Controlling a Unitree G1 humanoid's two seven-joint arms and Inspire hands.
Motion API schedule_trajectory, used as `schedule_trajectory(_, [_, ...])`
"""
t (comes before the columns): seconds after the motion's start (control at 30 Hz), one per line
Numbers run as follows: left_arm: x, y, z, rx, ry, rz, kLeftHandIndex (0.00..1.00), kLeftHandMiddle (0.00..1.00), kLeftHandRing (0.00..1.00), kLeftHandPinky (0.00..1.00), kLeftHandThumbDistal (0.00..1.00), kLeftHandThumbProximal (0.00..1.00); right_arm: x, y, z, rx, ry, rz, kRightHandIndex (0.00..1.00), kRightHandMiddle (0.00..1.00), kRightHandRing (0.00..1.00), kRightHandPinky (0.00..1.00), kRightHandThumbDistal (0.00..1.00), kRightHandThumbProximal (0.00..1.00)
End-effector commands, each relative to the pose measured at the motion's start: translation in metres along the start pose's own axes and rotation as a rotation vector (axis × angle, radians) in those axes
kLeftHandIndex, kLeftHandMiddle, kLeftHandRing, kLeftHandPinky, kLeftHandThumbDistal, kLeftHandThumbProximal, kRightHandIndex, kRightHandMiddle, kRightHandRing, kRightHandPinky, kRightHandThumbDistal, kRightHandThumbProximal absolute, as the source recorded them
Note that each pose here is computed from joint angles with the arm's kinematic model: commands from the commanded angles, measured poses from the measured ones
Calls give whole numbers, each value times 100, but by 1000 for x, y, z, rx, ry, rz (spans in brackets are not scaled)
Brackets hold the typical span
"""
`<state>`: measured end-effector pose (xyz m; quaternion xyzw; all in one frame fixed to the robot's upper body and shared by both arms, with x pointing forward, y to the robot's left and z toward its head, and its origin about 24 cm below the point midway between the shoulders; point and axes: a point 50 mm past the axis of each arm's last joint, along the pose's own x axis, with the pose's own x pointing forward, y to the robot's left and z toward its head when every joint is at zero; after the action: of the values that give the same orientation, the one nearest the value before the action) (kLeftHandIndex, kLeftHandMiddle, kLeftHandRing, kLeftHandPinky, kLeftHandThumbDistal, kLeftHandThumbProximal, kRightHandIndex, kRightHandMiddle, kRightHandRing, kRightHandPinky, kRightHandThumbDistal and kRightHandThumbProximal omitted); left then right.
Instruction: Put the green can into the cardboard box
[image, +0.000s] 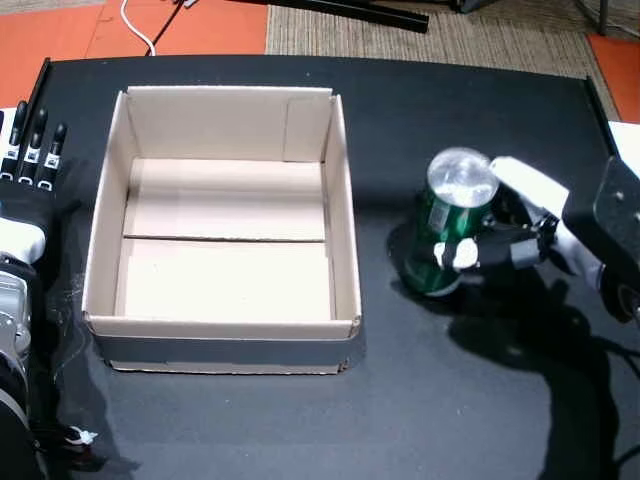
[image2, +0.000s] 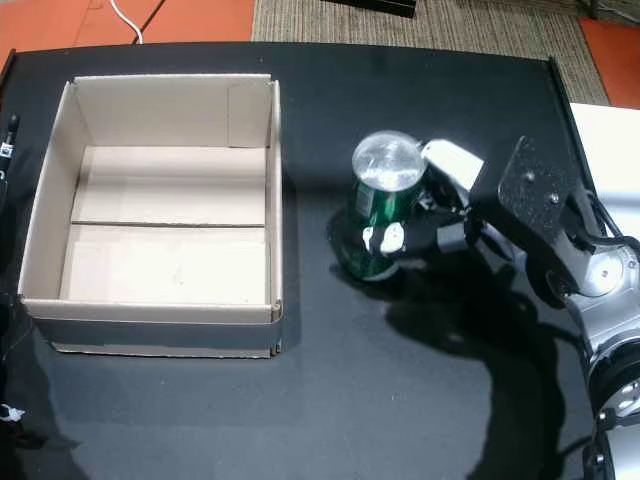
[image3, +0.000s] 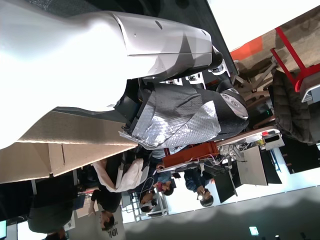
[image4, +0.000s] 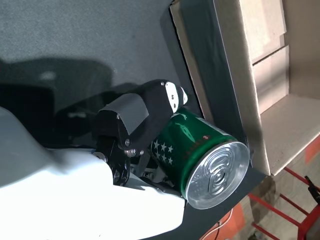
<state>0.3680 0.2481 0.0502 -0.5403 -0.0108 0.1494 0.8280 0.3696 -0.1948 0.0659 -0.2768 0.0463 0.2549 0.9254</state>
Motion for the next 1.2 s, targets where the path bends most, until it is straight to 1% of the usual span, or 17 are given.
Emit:
schedule_trajectory(0.0, [0, 0, 1, 1, 2, 6, 73, 67, 72, 89, 0, 79, 2, -1, 5, 34, -33, -26, 33, 35, 40, 48, 0, 0])
schedule_trajectory(0.07, [0, 1, 1, -2, 1, -3, 75, 70, 74, 91, 0, 82, 4, 0, 6, 43, -38, -30, 26, 29, 36, 46, 0, 0])
schedule_trajectory(0.1, [0, 1, 1, -2, -1, -5, 75, 69, 74, 91, 0, 83, 4, 0, 7, 44, -41, -30, 22, 26, 34, 45, 0, 0])
schedule_trajectory(0.17, [0, 0, 1, -7, -2, 0, 72, 66, 73, 90, 1, 82, 5, 0, 8, 52, -42, -33, 19, 23, 31, 44, 0, 0])
schedule_trajectory(0.23, [0, 0, 0, -14, -1, 1, 70, 65, 72, 89, 1, 79, 6, 0, 8, 68, -37, -39, 17, 21, 29, 44, 0, 0])
schedule_trajectory(0.33, [1, -1, 0, -14, 2, 8, 67, 63, 71, 87, 1, 80, 6, -1, 7, 83, -32, -55, 15, 20, 28, 43, 0, 0])
schedule_trajectory(0.57, [1, -1, 1, 0, 3, 11, 64, 61, 69, 87, 0, 80, 4, -3, 7, 64, -42, -81, 16, 20, 29, 44, 0, 0])
schedule_trajectory(0.67, [1, -1, 0, -1, 4, 12, 64, 61, 69, 88, 2, 80, 4, -5, 7, 90, -50, -104, 12, 16, 23, 43, 0, 0])
schedule_trajectory(0.7, [1, -1, 0, 1, 4, 14, 62, 60, 68, 86, 5, 80, 4, -7, 9, 93, -63, -117, 11, 14, 21, 42, 0, 0])
schedule_trajectory(0.8, [1, -1, 0, 7, 7, 19, 57, 57, 67, 84, 0, 82, 3, -13, 17, 77, -111, -145, 10, 10, 18, 41, 0, 0])
schedule_trajectory(0.93, [1, -2, -1, 17, 8, 24, 51, 54, 65, 81, 0, 90, 1, -23, 33, 16, -212, -181, 5, 6, 15, 40, 0, 0])
schedule_trajectory(1.07, [1, -2, -1, 15, 9, 15, 50, 49, 60, 79, 0, 93, -2, -37, 51, -69, -297, -250, 3, 4, 14, 40, 0, 0])
schedule_trajectory(1.17, [1, -2, -1, 19, 10, 18, 47, 47, 59, 77, 0, 95, -6, -48, 67, -109, -386, -299, 2, 3, 13, 40, 0, 0])
